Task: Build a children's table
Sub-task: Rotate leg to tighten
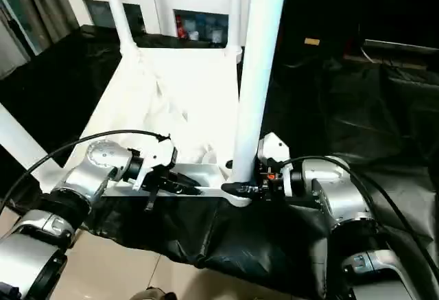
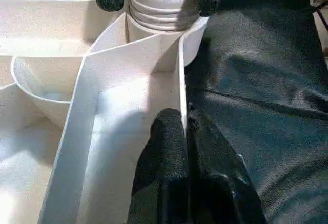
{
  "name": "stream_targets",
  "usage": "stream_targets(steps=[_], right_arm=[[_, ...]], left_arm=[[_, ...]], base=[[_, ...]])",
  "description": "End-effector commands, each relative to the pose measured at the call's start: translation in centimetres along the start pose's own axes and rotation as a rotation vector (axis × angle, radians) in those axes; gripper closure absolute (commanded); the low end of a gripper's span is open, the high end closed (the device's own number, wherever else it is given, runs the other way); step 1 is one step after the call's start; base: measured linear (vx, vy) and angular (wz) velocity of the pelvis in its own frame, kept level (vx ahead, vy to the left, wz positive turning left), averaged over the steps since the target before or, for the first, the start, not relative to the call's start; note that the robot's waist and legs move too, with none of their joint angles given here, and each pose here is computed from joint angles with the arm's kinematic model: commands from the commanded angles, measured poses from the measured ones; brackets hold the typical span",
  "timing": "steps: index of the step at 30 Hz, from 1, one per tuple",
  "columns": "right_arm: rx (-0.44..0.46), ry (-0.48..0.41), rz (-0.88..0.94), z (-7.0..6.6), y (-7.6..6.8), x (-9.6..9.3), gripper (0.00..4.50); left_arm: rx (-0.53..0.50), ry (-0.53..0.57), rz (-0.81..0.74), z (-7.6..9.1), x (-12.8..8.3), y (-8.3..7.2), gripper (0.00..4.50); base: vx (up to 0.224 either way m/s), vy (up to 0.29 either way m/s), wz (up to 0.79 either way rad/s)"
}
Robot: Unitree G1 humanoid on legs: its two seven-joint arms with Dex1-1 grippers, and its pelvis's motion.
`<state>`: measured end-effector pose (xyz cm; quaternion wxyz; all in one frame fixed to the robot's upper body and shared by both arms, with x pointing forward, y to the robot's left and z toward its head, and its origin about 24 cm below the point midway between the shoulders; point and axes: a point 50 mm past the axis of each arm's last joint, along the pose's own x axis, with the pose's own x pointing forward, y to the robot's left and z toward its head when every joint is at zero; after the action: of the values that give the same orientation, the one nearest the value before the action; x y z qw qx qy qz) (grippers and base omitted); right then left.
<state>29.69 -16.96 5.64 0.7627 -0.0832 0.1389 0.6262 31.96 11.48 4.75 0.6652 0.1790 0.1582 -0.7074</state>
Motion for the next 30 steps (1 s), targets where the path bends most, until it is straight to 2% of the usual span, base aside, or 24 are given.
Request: stream_targets(steps=[1,3,8,11,12,14,15,20,22,23,25,26,29,30], right_arm=[[-0.001,-0.005,0.038,-0.1,0.5,0.4,2.05],[0.011,-0.022,0.022,-0.2,0.6,0.6,2.05],[0.049,-0.101,-0.158,-0.6,0.5,1.2,2.09],[0.116,-0.138,-0.563,-1.4,-0.4,2.2,2.32],[0.15,-0.159,-0.636,-1.4,-0.5,2.5,2.43],[0.159,-0.165,-0.651,-1.4,-0.5,2.6,2.46],[0.211,-0.172,-0.775,-1.5,-0.3,3.5,2.48],[0.237,-0.187,-0.88,-0.7,0.8,5.9,2.53],[0.208,-0.191,-0.892,-0.2,1.1,6.4,2.53],[0.195,-0.21,-0.897,0.0,1.2,6.5,2.53],[0.186,-0.236,-0.902,0.2,1.0,6.2,1.97],[0.168,-0.26,-0.893,0.4,0.7,5.5,1.97],[0.151,-0.256,-0.887,0.4,0.6,5.1,1.64],[0.13,-0.236,-0.846,0.3,0.3,4.1,1.5]], left_arm=[[0.044,-0.017,-0.038,1.1,0.4,0.3,4.5],[0.037,-0.018,-0.024,1.1,0.4,0.3,4.5],[0.012,-0.017,0.091,1.4,0.9,1.1,4.5],[-0.017,-0.013,0.279,2.1,2.4,2.0,4.5],[-0.032,-0.028,0.302,2.3,3.0,2.0,4.5],[-0.034,-0.032,0.306,2.4,3.1,2.0,4.5],[-0.042,-0.048,0.341,2.8,4.2,1.9,4.5],[-0.019,-0.037,0.385,3.1,6.0,1.2,4.5],[-0.003,-0.029,0.375,3.0,6.4,0.9,4.5],[-0.007,-0.033,0.377,2.9,6.3,0.9,4.5],[-0.004,-0.038,0.377,2.9,6.1,0.9,4.5],[-0.006,-0.041,0.376,2.7,5.6,0.9,4.5],[-0.007,-0.039,0.38,2.6,5.3,0.9,4.5],[-0.009,-0.039,0.371,2.3,4.6,1.0,4.5]], base=[[0.0,0.0,0.0],[0.0,0.0,0.0],[0.0,0.0,0.0],[0.0,0.0,0.0],[0.0,0.0,0.0],[0.0,0.0,0.0],[0.0,0.0,0.0],[0.0,0.0,0.0],[0.0,0.0,0.0],[0.0,0.0,0.0],[0.0,0.0,0.0],[0.0,0.0,0.0],[0.0,0.0,0.0],[0.0,0.0,0.0]])
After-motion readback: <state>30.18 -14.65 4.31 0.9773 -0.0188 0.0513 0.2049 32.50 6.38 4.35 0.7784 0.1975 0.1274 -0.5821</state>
